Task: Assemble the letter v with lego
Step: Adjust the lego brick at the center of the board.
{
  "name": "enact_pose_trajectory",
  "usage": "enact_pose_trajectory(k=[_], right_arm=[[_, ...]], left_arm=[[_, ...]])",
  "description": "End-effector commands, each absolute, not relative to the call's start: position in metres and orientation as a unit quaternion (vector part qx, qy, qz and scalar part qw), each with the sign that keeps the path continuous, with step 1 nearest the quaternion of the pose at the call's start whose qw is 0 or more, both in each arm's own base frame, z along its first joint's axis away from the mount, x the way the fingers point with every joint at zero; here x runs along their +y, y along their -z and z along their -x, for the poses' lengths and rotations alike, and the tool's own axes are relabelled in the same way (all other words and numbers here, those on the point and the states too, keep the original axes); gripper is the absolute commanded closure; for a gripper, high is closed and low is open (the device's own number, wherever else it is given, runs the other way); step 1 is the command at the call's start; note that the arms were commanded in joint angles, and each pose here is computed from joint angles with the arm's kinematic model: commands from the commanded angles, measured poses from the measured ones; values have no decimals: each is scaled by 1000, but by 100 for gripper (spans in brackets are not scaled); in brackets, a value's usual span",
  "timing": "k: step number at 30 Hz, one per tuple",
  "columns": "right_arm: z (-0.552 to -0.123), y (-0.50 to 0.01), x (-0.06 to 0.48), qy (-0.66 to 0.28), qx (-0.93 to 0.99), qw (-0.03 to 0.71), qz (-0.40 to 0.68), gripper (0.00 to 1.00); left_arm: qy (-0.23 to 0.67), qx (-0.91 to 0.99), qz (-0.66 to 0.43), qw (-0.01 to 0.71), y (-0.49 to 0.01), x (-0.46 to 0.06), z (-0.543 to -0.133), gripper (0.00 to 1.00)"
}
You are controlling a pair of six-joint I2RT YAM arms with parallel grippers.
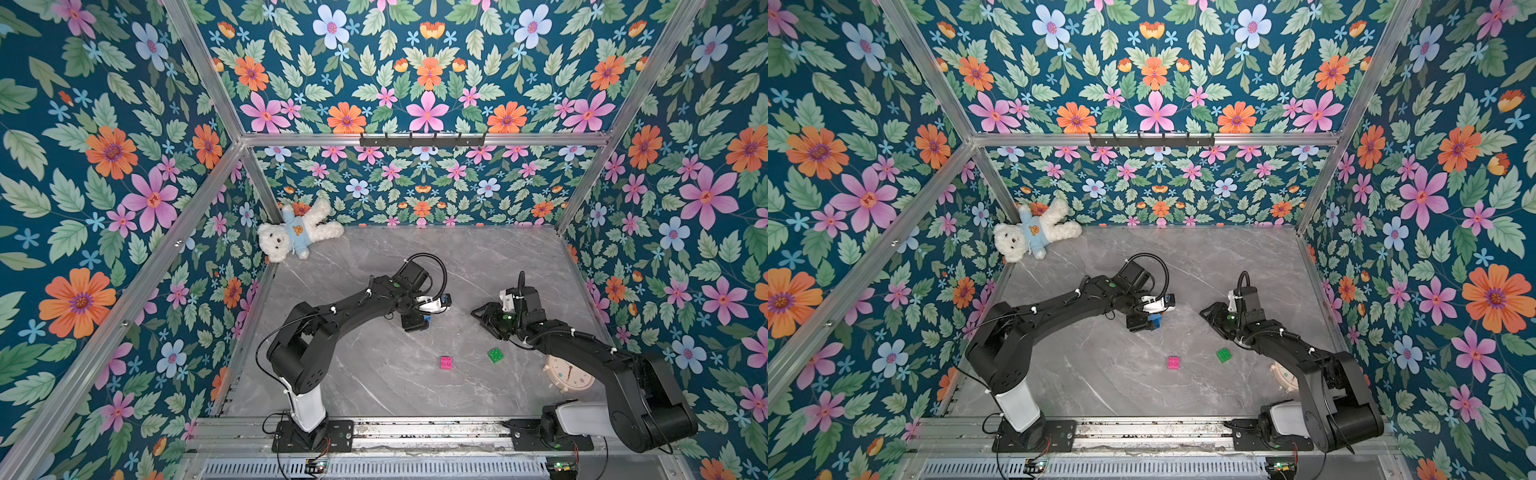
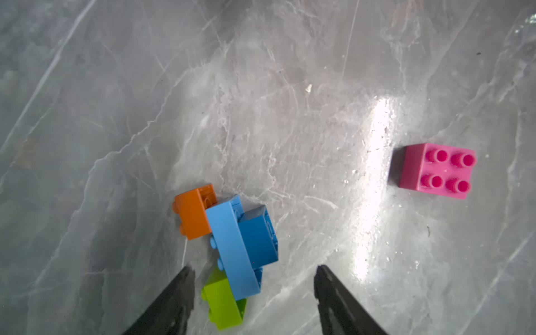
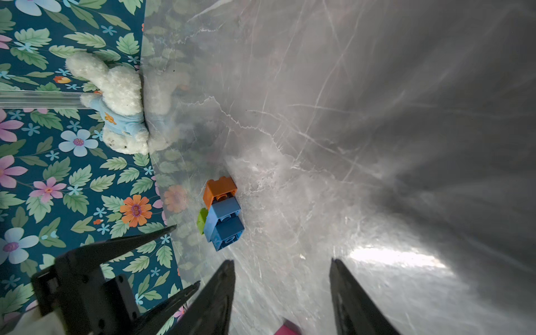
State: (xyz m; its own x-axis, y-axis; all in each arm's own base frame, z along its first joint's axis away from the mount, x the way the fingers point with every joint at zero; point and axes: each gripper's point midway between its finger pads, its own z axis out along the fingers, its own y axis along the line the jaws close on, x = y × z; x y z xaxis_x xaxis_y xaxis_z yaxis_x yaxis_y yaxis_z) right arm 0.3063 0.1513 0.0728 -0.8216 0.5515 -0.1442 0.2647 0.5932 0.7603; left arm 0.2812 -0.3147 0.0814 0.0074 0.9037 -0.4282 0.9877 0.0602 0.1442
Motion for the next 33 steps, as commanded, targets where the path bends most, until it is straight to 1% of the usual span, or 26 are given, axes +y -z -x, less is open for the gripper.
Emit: enact_pose_trajectory(k=[1,4,13,23,33], right_arm=[[-312,-81,157,-406,865,200,-216,45],[-312,-78,156,-405,866,200,-216,45],[-312,-76,156,-403,867,200,-214,45],[-310,-76,155,-401,867,202,-215,45],[-309,-76,153,-397,868,206,-215,45]], left_arm=[[71,704,-682,184,-74,-305,-283,30],[65,721,-669,169,-70,-308,-285,31],[46,773,-612,160,-57,-311,-292,34],[45,779,-604,164,-52,-313,-294,39],[44,780,-605,152,-44,-314,-293,40]])
